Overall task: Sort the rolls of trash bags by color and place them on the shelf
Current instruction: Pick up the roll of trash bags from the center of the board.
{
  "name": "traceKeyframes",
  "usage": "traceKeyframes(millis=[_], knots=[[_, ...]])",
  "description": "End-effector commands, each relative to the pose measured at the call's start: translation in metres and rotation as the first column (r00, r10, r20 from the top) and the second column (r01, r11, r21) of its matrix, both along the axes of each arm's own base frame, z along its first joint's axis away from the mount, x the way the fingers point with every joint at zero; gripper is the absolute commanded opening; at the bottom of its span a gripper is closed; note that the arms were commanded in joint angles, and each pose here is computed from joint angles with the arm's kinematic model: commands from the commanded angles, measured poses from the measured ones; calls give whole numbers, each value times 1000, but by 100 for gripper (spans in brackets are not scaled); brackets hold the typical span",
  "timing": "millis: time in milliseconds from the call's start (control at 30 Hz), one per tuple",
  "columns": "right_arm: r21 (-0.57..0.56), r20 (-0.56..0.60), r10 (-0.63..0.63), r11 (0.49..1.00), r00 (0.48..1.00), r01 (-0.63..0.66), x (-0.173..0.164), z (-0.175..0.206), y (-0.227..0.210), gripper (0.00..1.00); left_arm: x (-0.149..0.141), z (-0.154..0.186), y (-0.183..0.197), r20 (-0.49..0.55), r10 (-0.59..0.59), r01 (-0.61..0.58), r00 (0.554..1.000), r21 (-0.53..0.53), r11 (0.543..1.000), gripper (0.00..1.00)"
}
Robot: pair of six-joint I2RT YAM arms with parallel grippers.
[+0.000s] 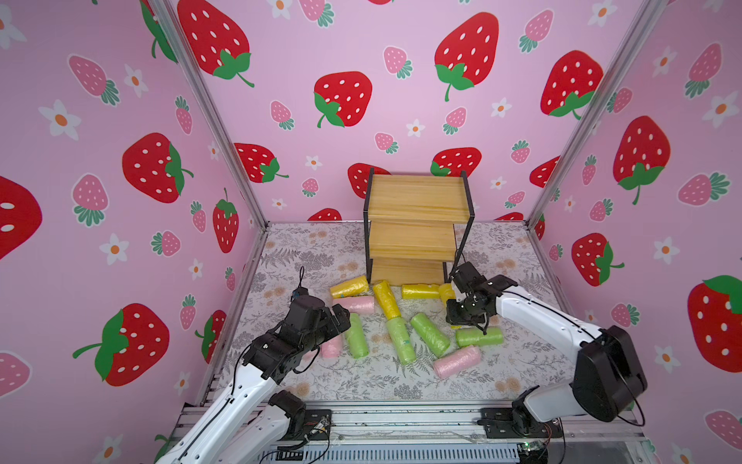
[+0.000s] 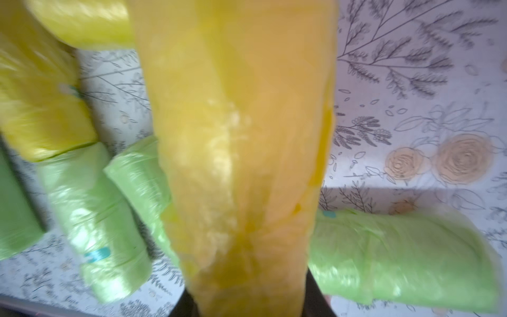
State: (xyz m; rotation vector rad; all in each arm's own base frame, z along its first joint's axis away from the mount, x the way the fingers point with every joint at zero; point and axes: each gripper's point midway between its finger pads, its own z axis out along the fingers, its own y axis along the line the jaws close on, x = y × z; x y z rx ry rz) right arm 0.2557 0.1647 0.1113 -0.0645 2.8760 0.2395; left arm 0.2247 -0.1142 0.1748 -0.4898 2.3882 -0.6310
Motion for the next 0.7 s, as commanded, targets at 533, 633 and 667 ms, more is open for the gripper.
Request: traceKeyframes(millis=[533,633,667], knots=[[620,214,272,704,938,-345,-82,187,126,0,11,182,-114,534,-298,559,791,-434,706,100],[673,232,282,645,931,-363,-88,200,138,0,9,184,-121,546,-307,580,779,-443,684,100],[687,232,288,628,929,-366,-90,204,141,0,7,186,-124,555,-312,591,771,-440,676,100]])
